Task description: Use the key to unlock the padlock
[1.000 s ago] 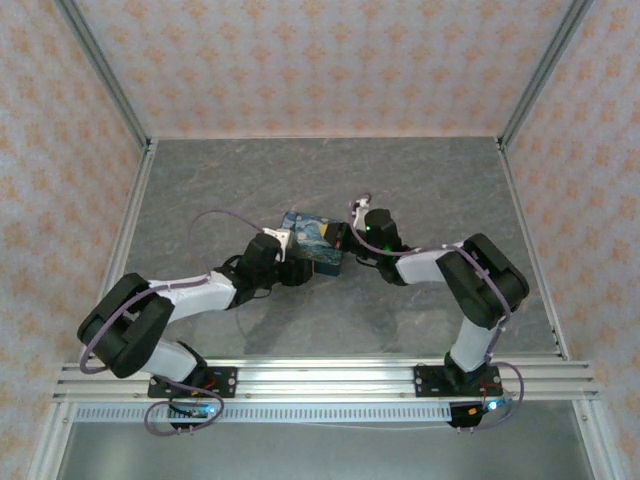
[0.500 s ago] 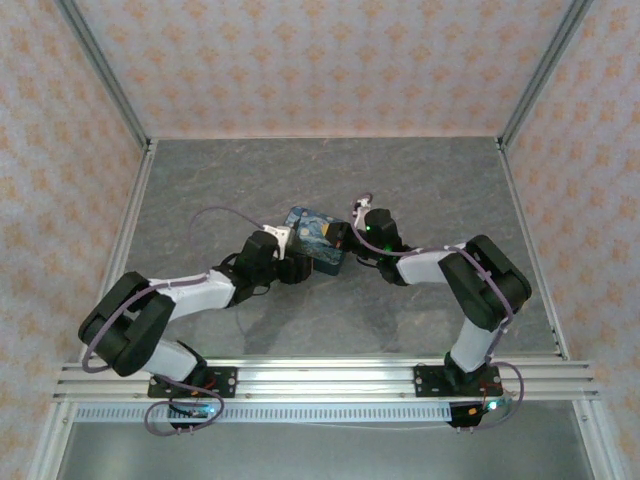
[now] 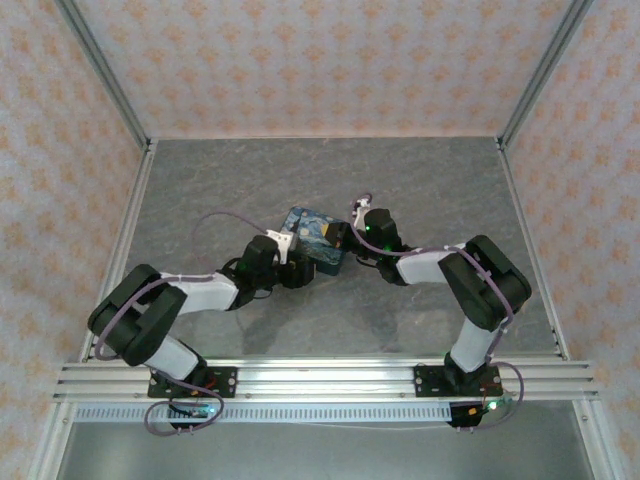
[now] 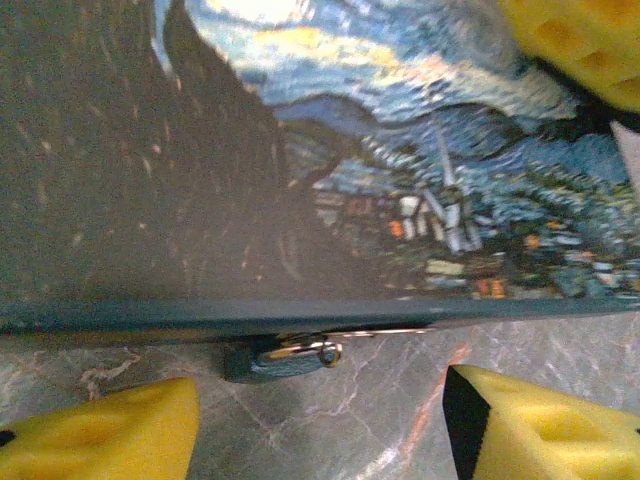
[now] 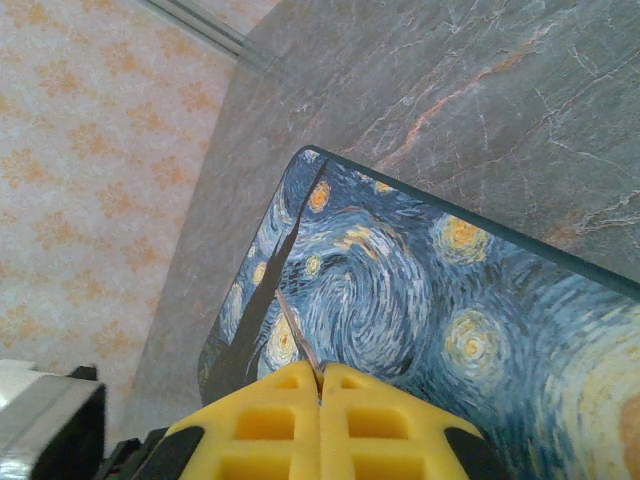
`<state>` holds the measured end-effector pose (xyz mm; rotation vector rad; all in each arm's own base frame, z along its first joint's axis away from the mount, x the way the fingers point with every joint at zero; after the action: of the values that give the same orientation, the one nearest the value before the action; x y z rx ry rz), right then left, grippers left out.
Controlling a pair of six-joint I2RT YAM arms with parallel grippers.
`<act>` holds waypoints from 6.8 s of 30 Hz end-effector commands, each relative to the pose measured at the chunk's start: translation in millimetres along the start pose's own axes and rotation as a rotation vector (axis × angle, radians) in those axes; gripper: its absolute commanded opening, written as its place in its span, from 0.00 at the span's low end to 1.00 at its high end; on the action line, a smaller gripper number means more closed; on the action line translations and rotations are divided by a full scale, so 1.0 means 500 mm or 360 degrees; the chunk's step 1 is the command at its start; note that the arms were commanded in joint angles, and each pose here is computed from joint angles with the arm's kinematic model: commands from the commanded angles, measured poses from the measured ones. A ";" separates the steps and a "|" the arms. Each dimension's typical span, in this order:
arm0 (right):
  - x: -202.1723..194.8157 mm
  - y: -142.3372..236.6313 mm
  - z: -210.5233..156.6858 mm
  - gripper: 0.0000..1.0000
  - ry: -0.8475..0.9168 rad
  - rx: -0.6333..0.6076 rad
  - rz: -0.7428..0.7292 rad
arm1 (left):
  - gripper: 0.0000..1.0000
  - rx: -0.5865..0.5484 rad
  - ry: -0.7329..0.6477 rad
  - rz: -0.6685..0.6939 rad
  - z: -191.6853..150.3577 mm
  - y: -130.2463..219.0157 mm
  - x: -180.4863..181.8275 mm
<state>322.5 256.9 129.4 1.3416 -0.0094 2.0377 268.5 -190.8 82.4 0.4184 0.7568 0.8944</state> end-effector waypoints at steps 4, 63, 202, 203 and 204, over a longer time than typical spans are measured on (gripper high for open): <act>-0.058 -0.007 -0.059 0.00 -0.0049 0.0179 -0.0206 | 0.66 -0.0099 -0.0035 -0.0027 0.023 -0.012 -0.003; -0.052 0.006 -0.059 0.00 -0.0044 0.0150 -0.0176 | 0.31 -0.0206 0.0129 0.0048 0.062 -0.038 -0.047; 0.026 0.060 -0.092 0.00 0.0582 -0.0103 0.0297 | 0.31 -0.0182 0.0693 -0.0131 0.125 0.012 -0.115; 0.028 0.059 -0.090 0.00 0.0581 -0.0108 0.0302 | 0.31 -0.0179 0.0692 -0.0130 0.124 0.012 -0.116; 0.030 0.058 -0.089 0.00 0.0581 -0.0109 0.0303 | 0.31 -0.0177 0.0692 -0.0129 0.123 0.011 -0.115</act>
<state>257.3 246.3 101.7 1.0020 0.0893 2.3094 287.5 -224.7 128.0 0.1189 1.1526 1.0270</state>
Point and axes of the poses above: each hand's point on the last joint's axis, 136 mm out from that joint toward the fingers, its own y axis back along the fingers, its own x axis along the line the jaws close on, z = x × y, the point moved 6 cm from there along y, back along the fingers, and after that the axes turned 4 degrees about -y, right-handed, at the moved point
